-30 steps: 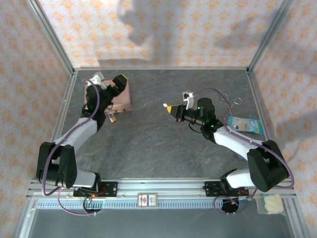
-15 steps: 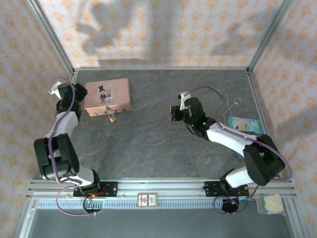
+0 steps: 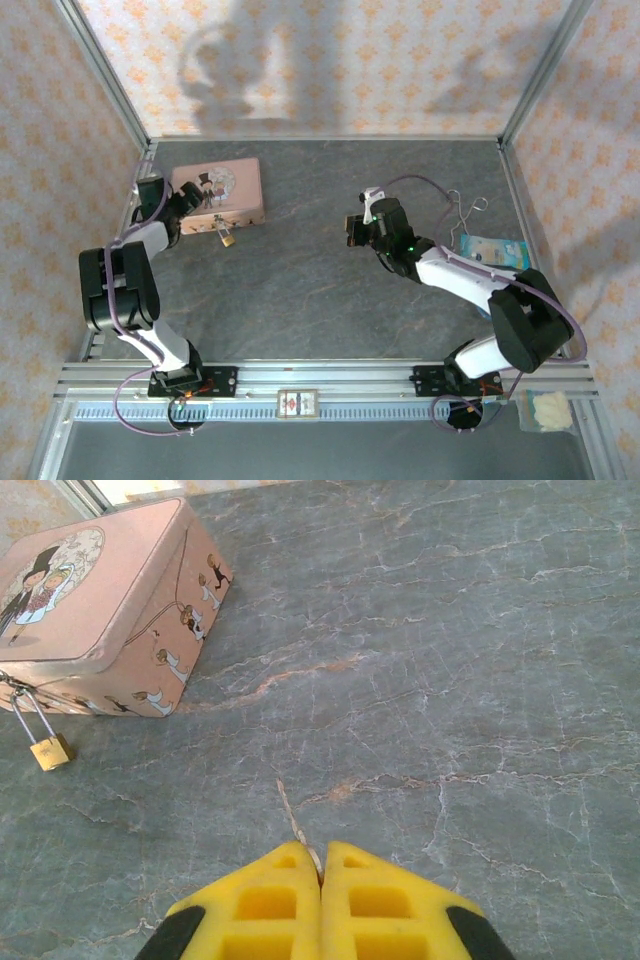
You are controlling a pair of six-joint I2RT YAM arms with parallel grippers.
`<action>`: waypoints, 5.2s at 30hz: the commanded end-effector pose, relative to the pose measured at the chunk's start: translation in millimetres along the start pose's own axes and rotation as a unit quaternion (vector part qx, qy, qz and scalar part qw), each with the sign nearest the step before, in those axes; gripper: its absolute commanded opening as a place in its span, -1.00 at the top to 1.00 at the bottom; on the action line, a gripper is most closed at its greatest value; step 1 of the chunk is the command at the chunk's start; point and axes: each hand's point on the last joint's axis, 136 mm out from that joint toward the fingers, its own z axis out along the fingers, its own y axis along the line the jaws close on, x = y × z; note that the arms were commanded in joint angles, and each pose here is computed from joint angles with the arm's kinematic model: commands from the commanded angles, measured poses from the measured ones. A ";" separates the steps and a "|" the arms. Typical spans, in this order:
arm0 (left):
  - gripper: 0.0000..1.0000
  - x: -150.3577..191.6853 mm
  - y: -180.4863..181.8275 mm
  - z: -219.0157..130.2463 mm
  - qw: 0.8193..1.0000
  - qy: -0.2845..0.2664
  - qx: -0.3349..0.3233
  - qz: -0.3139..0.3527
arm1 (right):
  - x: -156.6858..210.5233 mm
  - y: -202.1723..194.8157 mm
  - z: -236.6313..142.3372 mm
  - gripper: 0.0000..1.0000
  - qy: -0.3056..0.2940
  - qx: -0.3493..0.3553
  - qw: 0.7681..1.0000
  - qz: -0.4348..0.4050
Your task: Unlock a padlock with a key
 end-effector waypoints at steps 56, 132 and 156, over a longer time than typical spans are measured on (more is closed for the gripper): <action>-0.56 156.5 -165.2 -6.4 0.956 0.149 0.205 0.147 | -13.5 14.5 -6.1 1.00 -0.027 -0.027 0.999 0.006; 0.68 202.3 -220.7 -18.1 0.929 0.237 0.279 -0.048 | 61.3 32.6 46.4 1.00 0.056 -0.137 0.979 0.141; 1.00 214.0 -212.1 -9.9 0.926 0.241 0.275 -0.099 | 65.7 24.8 43.7 1.00 0.059 -0.116 0.982 0.134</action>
